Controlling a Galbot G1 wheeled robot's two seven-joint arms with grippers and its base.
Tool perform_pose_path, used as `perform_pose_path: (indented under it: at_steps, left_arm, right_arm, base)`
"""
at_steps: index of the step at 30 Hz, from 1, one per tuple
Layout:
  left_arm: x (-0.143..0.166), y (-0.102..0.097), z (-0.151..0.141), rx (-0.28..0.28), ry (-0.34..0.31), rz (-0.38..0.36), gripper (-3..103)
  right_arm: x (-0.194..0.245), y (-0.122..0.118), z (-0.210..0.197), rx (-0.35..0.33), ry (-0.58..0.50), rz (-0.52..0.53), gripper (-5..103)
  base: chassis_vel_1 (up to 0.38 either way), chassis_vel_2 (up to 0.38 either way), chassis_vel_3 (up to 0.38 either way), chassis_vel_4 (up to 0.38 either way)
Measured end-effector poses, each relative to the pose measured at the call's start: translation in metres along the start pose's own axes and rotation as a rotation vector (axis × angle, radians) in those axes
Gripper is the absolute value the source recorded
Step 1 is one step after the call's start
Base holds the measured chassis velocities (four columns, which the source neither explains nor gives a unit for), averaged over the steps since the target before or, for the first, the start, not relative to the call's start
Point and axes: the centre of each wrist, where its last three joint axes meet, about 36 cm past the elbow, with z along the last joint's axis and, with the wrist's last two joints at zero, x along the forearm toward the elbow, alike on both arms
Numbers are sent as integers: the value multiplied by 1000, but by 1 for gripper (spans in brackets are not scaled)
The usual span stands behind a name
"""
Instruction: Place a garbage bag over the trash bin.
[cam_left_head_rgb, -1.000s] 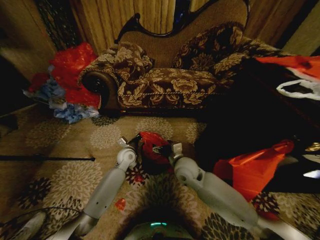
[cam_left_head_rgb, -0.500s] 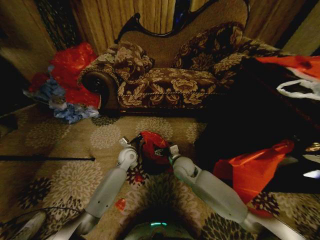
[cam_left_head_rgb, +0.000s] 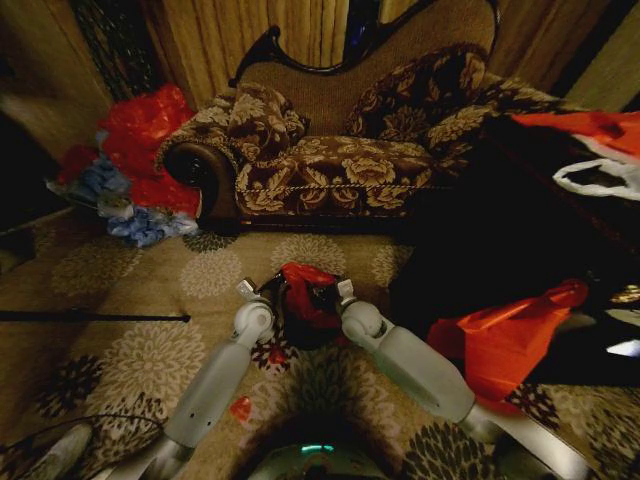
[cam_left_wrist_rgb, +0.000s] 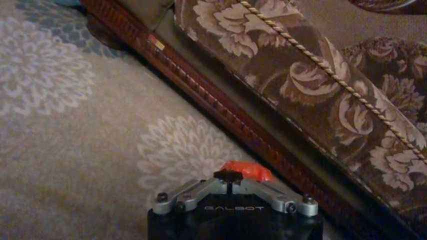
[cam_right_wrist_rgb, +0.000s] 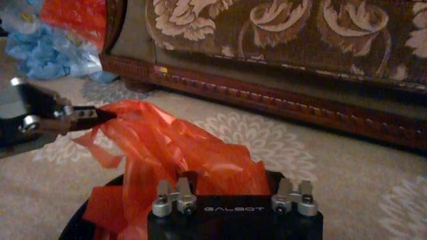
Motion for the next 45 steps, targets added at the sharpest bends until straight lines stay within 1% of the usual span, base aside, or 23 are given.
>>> perform_pose_path:
  at_steps: [1, 3, 4, 6, 10, 11, 14, 17, 18, 19, 21, 22, 23, 24, 25, 27, 29, 35, 36, 39, 40, 41, 45]
  left_arm:
    - [2, 1, -1, -1, -2, 0, 0]
    - [4, 2, -1, -3, -4, 2, 0]
    - [7, 3, -2, -6, -4, 5, 0]
    - [12, 5, -1, -10, -3, 11, 0]
    - [17, 8, 0, -20, 2, 17, 0]
    - [24, 9, -2, -38, 14, 32, 0]
    - [36, 12, -4, -73, 27, 56, 0]
    - [61, 17, -1, -156, 34, 74, 16]
    - [70, 21, 1, -205, 35, 67, 22]
    - [70, 21, 1, -205, 35, 67, 22]
    - [88, 36, 11, -396, 37, 63, 32]
    - [88, 36, 11, -396, 37, 63, 32]
    - [92, 43, 16, -490, 31, 76, 38]
    - [95, 45, 22, -553, 26, 91, 43]
    - [95, 45, 22, -553, 26, 91, 43]
    - [90, 38, 28, -573, 33, 107, 54]
    - [85, 34, 29, -576, 30, 111, 54]
    - [53, 28, 33, -609, 14, 113, 81]
    - [53, 28, 33, -609, 14, 113, 81]
    - [30, 31, 39, -636, 15, 108, 96]
    - [30, 31, 39, -636, 15, 108, 96]
    - [25, 32, 42, -644, 13, 112, 101]
    - [6, 30, 53, -653, 10, 127, 97]
  right_arm:
    - [-3, -2, -1, -7, -5, 4, 57]
    - [-5, -5, -4, -13, -12, 11, 57]
    - [-6, -8, -8, -19, -20, 17, 46]
    - [-9, -12, -13, -22, -28, 28, 35]
    - [-12, -16, -18, -28, -38, 41, 24]
    - [-13, -18, -21, -31, -42, 48, 19]
    - [-15, -20, -23, -34, -43, 57, 14]
    - [-19, -22, -25, -54, -34, 66, 1]
    - [-20, -22, -26, -67, -30, 65, 1]
    - [-20, -22, -26, -67, -30, 65, 1]
    - [-21, -22, -28, -99, -18, 58, 0]
    - [-21, -22, -28, -99, -18, 58, 0]
    - [-21, -22, -28, -103, -16, 56, 0]
    - [-20, -22, -27, -103, -16, 53, 0]
    - [-20, -22, -27, -103, -16, 53, 0]
    - [-17, -22, -26, -100, -16, 49, 0]
    - [-16, -22, -26, -98, -17, 47, 0]
    - [-14, -23, -26, -94, -20, 40, 0]
    - [-14, -23, -26, -94, -20, 40, 0]
    - [-13, -23, -25, -94, -20, 35, 0]
    - [-13, -23, -25, -94, -20, 35, 0]
    - [-13, -23, -25, -94, -20, 34, 0]
    - [-12, -23, -24, -92, -22, 32, 0]
  base:
    - [0, 0, 0, 0]
    - [0, 0, 0, 0]
    - [0, 0, 0, 0]
    - [0, 0, 0, 0]
    - [0, 0, 0, 0]
    - [0, 0, 0, 0]
    - [0, 0, 0, 0]
    - [0, 0, 0, 0]
    - [0, 0, 0, 0]
    - [0, 0, 0, 0]
    - [0, 0, 0, 0]
    - [0, 0, 0, 0]
    - [0, 0, 0, 0]
    - [0, 0, 0, 0]
    - [0, 0, 0, 0]
    - [0, 0, 0, 0]
    - [0, 0, 0, 0]
    - [0, 0, 0, 0]
    - [0, 0, 0, 0]
    - [0, 0, 0, 0]
    - [0, 0, 0, 0]
    - [0, 0, 0, 0]
    - [0, 0, 0, 0]
